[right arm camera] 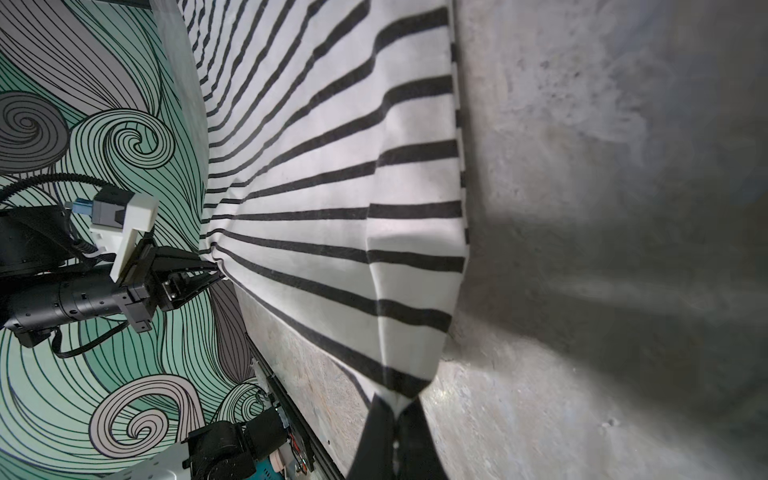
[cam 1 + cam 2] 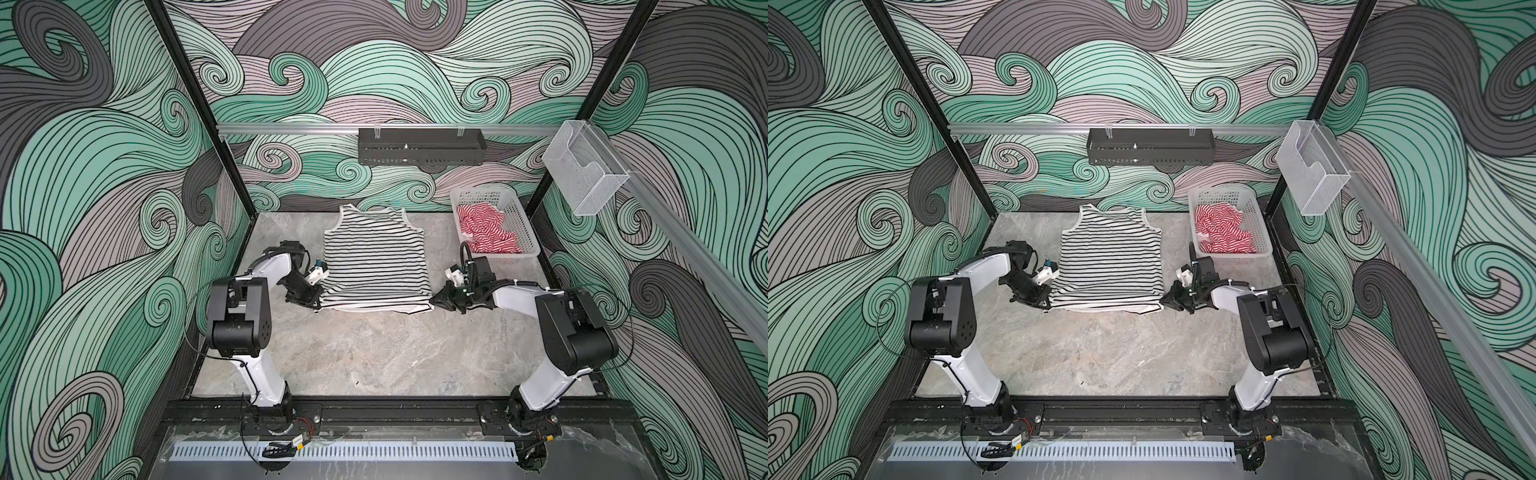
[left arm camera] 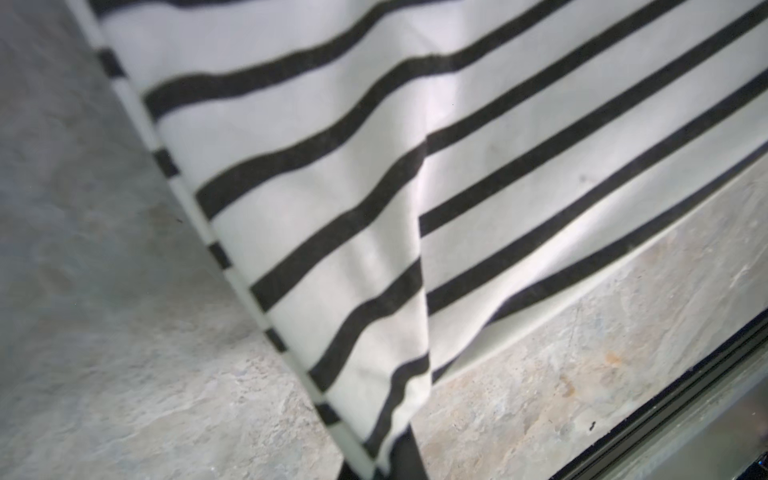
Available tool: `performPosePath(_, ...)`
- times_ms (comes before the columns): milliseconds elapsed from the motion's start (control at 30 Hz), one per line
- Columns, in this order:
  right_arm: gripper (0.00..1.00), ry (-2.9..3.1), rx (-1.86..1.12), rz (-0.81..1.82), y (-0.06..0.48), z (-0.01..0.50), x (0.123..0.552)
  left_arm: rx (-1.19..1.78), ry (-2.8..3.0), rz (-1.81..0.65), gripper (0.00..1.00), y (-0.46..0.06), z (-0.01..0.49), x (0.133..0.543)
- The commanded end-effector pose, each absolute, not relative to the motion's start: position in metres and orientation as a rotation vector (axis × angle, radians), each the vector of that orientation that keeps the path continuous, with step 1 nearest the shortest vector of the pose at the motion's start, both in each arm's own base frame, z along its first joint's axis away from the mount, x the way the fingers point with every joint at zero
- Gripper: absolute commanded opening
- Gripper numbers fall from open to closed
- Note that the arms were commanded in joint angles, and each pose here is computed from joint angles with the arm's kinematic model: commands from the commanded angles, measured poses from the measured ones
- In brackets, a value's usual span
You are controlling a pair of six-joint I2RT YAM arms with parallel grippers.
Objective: Fold and stack tank tops
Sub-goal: Smooth out the tank top at the center of the table.
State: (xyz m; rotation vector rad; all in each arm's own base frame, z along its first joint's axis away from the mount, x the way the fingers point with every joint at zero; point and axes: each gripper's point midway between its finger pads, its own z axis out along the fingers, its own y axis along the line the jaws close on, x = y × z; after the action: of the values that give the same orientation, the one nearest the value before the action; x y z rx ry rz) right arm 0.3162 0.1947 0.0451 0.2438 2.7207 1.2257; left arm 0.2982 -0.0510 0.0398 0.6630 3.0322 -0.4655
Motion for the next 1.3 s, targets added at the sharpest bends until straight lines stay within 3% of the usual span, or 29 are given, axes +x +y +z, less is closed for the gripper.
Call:
performPosePath(0,0.0,2.694,0.215,1.233,0.191,0.062,0.313,0.751,3.044,-0.383,0.0,-0.049,0.051,0.282)
performPosePath(233,0.0,2.664,0.163,1.176,0.173,0.104,0.308,0.745,2.925,-0.221,0.0,-0.038,0.075,0.291)
performPosePath(500,0.0,2.872,0.14,0.999,0.167,0.058,0.288,0.841,3.111,-0.193,0.01,-0.028,0.038,0.27)
performPosePath(600,0.08,2.91,0.101,0.963,0.173,0.048,0.284,0.862,3.11,-0.206,0.12,-0.032,0.035,0.269)
performPosePath(733,0.35,2.938,0.064,0.84,0.172,0.043,0.285,0.823,3.09,-0.136,0.32,-0.028,0.038,0.278)
performPosePath(833,0.47,2.952,-0.005,0.733,0.173,0.046,0.279,0.802,3.067,-0.073,0.39,-0.022,0.045,0.279)
performPosePath(1033,0.5,2.947,0.013,0.752,0.177,0.046,0.262,0.829,3.026,-0.272,0.41,-0.043,0.06,0.258)
performPosePath(1267,0.49,2.963,0.033,0.749,0.174,0.035,0.255,0.817,3.086,-0.275,0.44,-0.043,0.039,0.255)
